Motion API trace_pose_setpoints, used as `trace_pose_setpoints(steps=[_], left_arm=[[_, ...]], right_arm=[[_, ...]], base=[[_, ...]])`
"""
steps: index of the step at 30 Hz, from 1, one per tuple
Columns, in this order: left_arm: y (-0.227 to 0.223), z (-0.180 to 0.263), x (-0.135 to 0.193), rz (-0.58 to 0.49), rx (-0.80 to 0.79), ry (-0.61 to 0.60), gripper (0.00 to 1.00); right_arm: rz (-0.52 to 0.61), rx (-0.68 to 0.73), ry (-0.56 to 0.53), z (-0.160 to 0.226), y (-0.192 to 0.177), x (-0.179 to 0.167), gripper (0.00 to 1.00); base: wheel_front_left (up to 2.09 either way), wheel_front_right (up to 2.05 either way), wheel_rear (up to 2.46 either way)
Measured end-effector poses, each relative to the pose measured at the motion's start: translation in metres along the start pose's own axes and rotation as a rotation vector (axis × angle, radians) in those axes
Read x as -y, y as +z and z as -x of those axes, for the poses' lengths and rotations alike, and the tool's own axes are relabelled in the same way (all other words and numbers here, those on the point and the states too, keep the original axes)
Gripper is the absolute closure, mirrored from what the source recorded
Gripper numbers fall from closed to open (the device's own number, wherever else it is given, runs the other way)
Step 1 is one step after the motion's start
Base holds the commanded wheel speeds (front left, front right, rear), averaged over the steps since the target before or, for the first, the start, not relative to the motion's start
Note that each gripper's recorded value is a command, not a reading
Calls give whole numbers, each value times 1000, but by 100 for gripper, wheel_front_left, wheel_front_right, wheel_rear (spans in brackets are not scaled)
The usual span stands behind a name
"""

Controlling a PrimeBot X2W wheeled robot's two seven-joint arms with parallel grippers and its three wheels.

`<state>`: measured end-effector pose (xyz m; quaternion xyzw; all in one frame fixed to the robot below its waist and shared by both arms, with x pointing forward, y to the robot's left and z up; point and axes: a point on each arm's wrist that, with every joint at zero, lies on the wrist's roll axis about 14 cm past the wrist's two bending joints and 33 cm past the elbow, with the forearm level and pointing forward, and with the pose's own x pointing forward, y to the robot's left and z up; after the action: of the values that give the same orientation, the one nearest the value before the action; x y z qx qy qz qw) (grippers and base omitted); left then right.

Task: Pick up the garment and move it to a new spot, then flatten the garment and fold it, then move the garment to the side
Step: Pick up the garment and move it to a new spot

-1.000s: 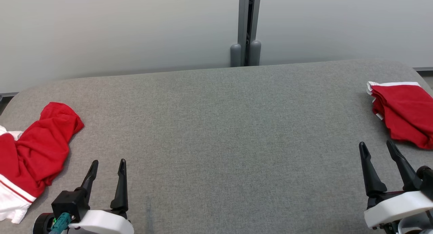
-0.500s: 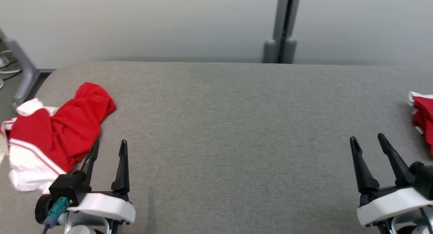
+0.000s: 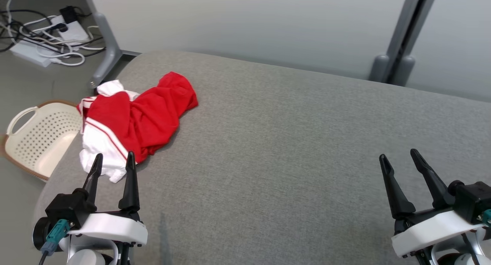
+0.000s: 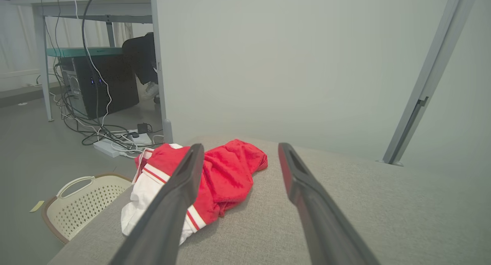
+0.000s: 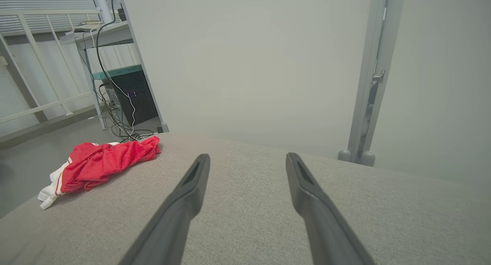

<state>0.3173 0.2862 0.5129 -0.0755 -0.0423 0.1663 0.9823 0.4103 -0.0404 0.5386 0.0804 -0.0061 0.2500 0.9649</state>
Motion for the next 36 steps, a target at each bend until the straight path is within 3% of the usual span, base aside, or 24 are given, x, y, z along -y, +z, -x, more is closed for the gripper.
trace_pose_setpoints(steps=[22, 31, 36], left_arm=[[-3, -1, -10, -22, -9, 36, 0], [34, -58, -7, -52, 103, 28, 0], [21, -97, -4, -53, 68, 14, 0]], right_arm=[[30, -47, 36, -12, -10, -2, 0], [75, -63, 29, -32, -12, 19, 0], [87, -76, 3, -45, -19, 38, 0]], base=[[0, 0, 0], [0, 0, 0], [0, 0, 0]])
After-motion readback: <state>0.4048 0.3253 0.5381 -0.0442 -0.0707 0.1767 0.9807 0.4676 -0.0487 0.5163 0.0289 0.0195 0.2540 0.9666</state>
